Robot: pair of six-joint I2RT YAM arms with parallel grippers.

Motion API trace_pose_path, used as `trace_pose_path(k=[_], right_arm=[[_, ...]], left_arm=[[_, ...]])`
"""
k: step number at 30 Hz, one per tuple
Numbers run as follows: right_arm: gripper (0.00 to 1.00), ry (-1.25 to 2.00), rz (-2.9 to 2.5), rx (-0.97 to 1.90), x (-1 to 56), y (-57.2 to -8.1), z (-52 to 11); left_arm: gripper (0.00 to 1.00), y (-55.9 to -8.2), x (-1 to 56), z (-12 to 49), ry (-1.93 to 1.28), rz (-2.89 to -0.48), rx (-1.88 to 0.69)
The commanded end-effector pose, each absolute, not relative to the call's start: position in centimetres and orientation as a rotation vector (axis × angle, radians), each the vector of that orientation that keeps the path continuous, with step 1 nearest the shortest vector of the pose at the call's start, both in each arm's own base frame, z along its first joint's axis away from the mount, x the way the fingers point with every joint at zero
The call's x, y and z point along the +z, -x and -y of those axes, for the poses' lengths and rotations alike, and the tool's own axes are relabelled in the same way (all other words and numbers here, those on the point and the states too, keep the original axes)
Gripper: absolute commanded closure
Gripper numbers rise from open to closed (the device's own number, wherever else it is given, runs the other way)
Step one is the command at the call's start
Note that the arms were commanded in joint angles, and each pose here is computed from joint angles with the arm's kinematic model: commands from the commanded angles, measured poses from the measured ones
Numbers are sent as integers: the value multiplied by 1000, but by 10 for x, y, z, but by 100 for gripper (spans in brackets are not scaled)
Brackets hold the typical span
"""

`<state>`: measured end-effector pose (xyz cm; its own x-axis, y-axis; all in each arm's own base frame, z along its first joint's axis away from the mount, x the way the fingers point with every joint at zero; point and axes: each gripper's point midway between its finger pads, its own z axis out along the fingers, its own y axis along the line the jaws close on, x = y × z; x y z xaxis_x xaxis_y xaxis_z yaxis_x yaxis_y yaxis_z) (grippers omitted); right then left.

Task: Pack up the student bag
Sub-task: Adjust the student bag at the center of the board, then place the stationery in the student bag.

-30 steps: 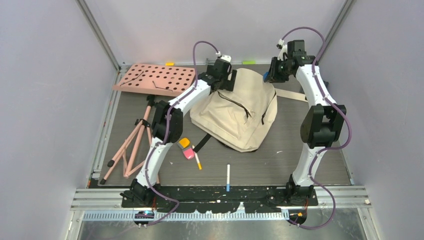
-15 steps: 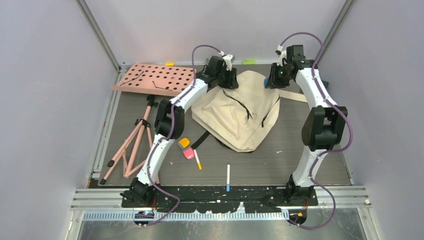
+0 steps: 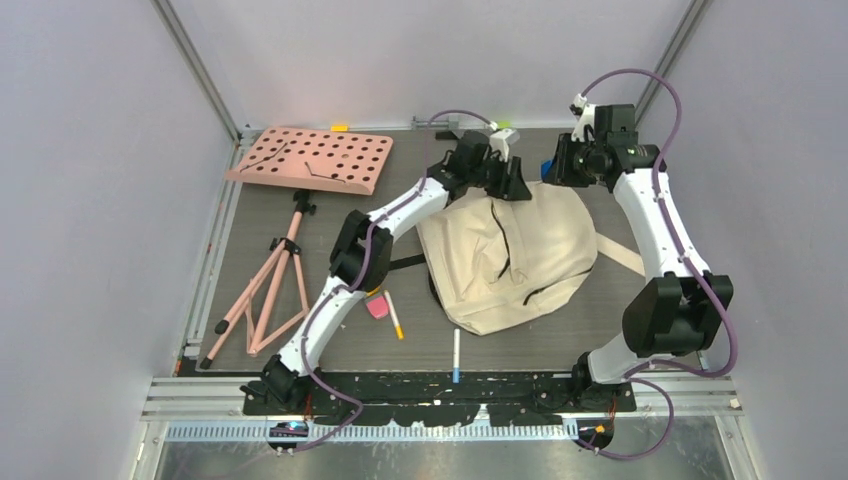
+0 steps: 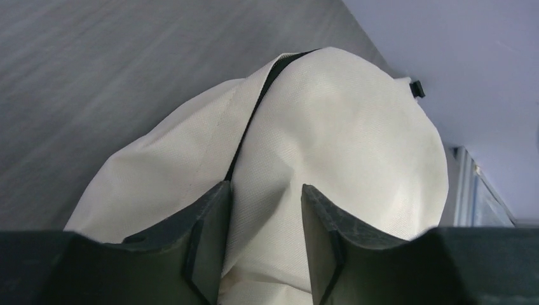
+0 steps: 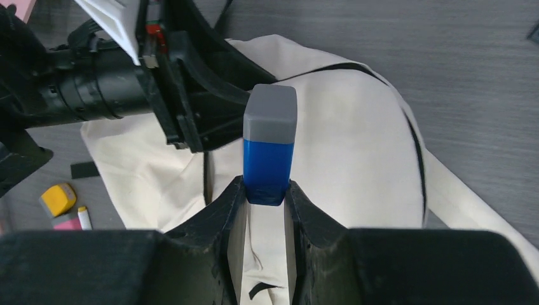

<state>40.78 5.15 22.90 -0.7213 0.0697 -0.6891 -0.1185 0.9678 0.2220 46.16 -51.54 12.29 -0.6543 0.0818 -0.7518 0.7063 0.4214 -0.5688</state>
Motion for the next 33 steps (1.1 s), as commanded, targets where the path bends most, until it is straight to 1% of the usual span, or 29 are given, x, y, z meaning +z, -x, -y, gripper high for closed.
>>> trace_pose_path(k=[1, 2, 3, 4, 5, 6, 7, 11, 15, 19, 25, 33], right_arm=[[99, 52, -2380, 450, 224, -380, -73], [99, 57, -2390, 459, 222, -373, -76], [99, 39, -2423, 475, 210, -365, -78], [99, 28, -2418, 497, 212, -359, -82], [99, 15, -2443, 509, 202, -352, -83], [99, -1, -2430, 524, 205, -347, -84], [99, -15, -2448, 530, 198, -341, -85], [99, -97, -2421, 500, 199, -329, -79], [99, -167, -2409, 405, 197, -325, -65], [99, -178, -2417, 371, 196, -321, -61], [99, -193, -2385, 358, 199, -315, -58], [99, -209, -2362, 405, 198, -310, -63]], left_arm=[[47, -424, 212, 535, -747, -1879, -1348], [44, -425, 223, 531, -752, -1868, -1317], [38, -424, 230, 526, -749, -1872, -1286], [34, -425, 238, 520, -735, -1874, -1252], [31, -426, 244, 513, -712, -1883, -1216], [30, -427, 245, 505, -679, -1906, -1169], [29, -426, 257, 495, -644, -1901, -1129], [26, -429, 248, 447, -431, -2012, -875], [25, -411, 245, 415, -294, -2091, -685], [26, -377, 232, 417, -255, -2219, -658], [25, -338, 188, 437, -225, -2439, -677], [20, -334, 148, 438, -230, -2560, -545]])
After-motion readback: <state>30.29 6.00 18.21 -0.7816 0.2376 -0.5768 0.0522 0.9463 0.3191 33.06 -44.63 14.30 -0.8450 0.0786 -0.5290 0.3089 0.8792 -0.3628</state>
